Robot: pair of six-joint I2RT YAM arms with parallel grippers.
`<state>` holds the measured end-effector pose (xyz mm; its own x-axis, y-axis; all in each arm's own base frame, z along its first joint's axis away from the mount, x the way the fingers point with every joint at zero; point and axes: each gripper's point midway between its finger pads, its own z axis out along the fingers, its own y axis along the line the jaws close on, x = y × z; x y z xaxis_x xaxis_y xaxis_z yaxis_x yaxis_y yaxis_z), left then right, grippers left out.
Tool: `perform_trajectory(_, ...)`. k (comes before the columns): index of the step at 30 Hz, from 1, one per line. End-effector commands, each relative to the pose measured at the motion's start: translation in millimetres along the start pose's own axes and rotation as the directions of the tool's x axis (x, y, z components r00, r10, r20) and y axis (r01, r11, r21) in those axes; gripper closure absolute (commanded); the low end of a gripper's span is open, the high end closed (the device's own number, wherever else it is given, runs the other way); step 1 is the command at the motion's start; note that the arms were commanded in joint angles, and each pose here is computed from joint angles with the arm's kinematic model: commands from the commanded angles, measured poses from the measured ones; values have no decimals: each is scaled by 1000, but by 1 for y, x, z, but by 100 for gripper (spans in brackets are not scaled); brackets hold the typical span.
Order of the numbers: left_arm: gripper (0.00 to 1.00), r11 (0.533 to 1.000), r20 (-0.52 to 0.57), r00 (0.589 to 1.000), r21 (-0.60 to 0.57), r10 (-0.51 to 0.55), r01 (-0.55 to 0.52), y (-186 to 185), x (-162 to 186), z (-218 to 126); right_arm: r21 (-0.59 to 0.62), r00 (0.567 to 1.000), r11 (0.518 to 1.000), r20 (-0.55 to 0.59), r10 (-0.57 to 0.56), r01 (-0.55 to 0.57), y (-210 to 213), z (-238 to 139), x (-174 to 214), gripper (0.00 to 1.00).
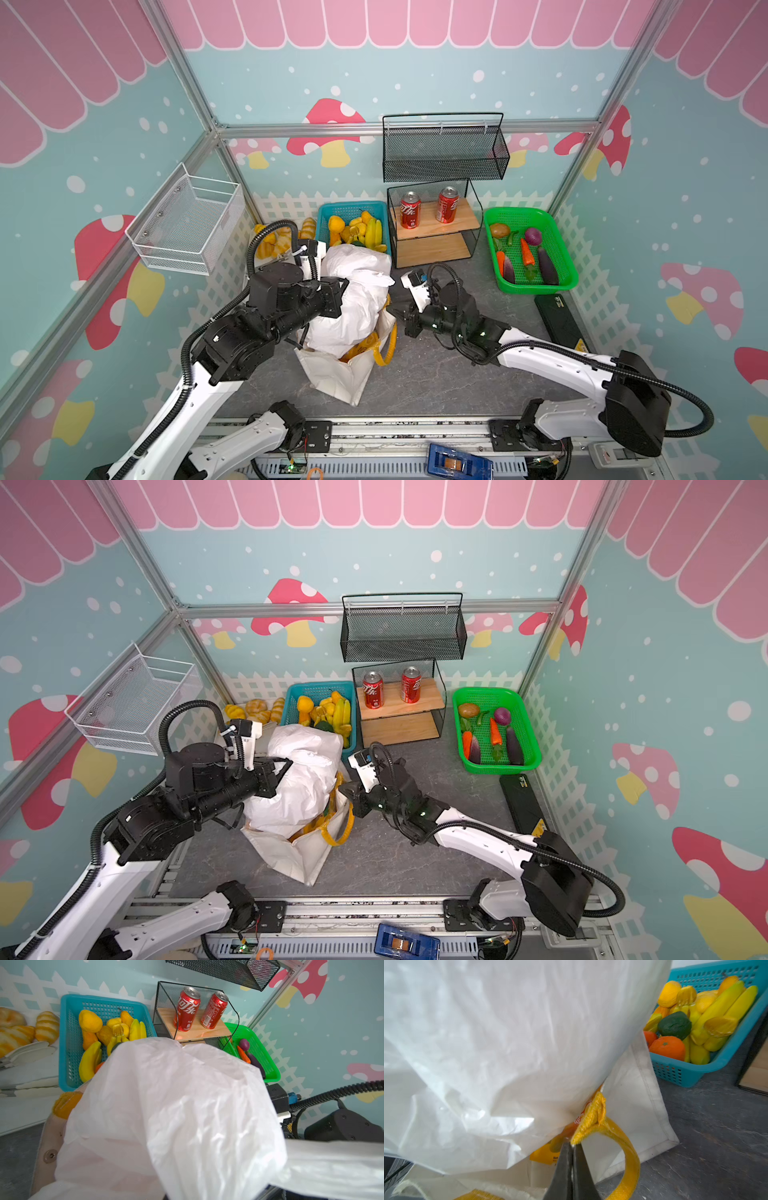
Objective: Place the mixed food into the grocery bags and tie them
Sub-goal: 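Lower the white bag into the tote with left while right holds tote handle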
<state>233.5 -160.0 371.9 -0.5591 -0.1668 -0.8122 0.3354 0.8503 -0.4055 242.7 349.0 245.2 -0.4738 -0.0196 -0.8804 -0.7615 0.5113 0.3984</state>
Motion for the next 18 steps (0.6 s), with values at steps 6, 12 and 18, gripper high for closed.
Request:
perform_trajectory(6,100,984,-128,992,177,19,4,-51,26,33,150,984,988,170,-62,36,-11,-45,-41,100)
perform_trajectory(12,100,994,-266,959,81,93,-74,-30,67,62,221,985,974,154,-75,39,-34,-61,-37,100)
perform_trajectory(18,100,971,-489,845,18,215,-237,1,120,80,253,983,967,167,-74,30,-51,-75,-38,100)
